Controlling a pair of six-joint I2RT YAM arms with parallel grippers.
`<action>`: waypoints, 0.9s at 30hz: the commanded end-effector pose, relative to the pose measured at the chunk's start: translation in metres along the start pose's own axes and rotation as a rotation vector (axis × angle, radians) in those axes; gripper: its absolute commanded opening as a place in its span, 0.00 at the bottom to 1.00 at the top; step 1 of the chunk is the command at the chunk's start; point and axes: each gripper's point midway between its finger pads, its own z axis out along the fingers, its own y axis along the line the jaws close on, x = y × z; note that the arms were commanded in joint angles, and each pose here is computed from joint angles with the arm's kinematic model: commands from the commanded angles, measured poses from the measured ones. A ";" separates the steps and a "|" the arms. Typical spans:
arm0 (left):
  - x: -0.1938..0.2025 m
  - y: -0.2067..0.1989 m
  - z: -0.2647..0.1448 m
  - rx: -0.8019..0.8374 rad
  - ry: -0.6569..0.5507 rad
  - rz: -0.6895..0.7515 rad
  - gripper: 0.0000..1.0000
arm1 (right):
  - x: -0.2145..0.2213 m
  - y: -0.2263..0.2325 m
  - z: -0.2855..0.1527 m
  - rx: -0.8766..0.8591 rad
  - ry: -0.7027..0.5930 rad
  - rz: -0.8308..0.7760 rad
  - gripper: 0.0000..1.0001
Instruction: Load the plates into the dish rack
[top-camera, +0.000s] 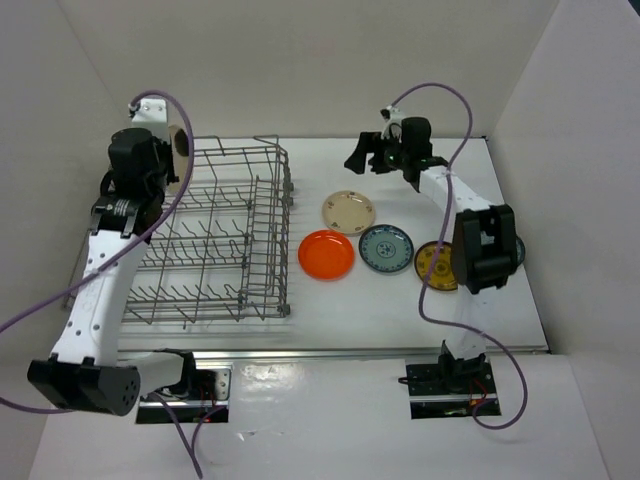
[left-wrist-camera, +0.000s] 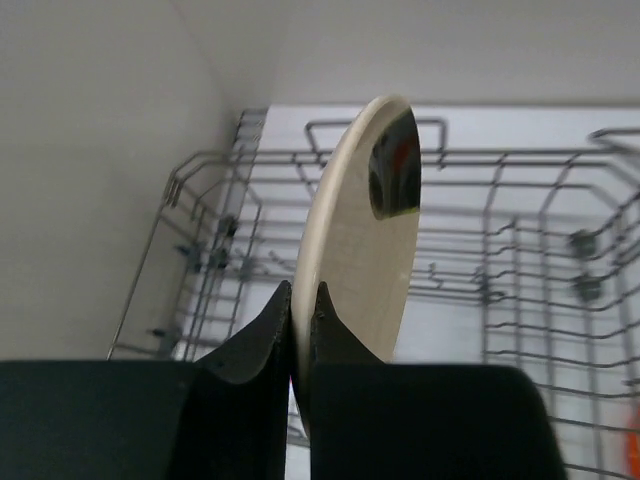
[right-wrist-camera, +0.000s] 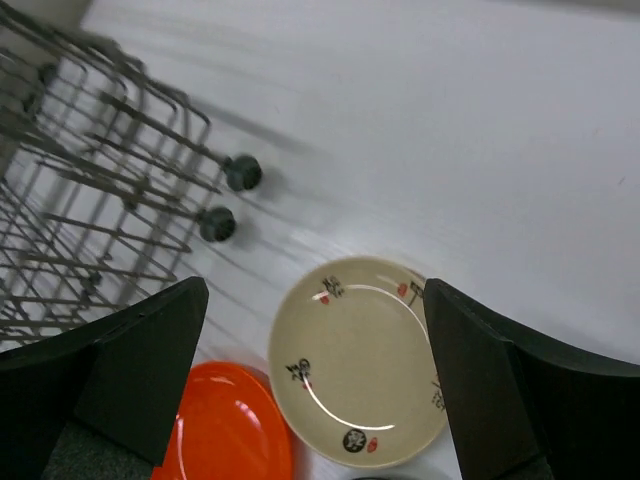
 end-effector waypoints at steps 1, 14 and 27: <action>0.019 0.037 0.016 -0.154 0.058 0.129 0.00 | 0.026 -0.029 0.019 -0.028 0.091 0.049 0.95; 0.017 0.107 0.041 -0.170 0.038 0.180 0.00 | 0.083 -0.090 0.062 -0.029 0.260 0.131 0.91; 0.089 0.150 0.071 -0.128 0.198 0.170 0.00 | 0.145 -0.104 0.018 0.067 0.428 0.226 0.73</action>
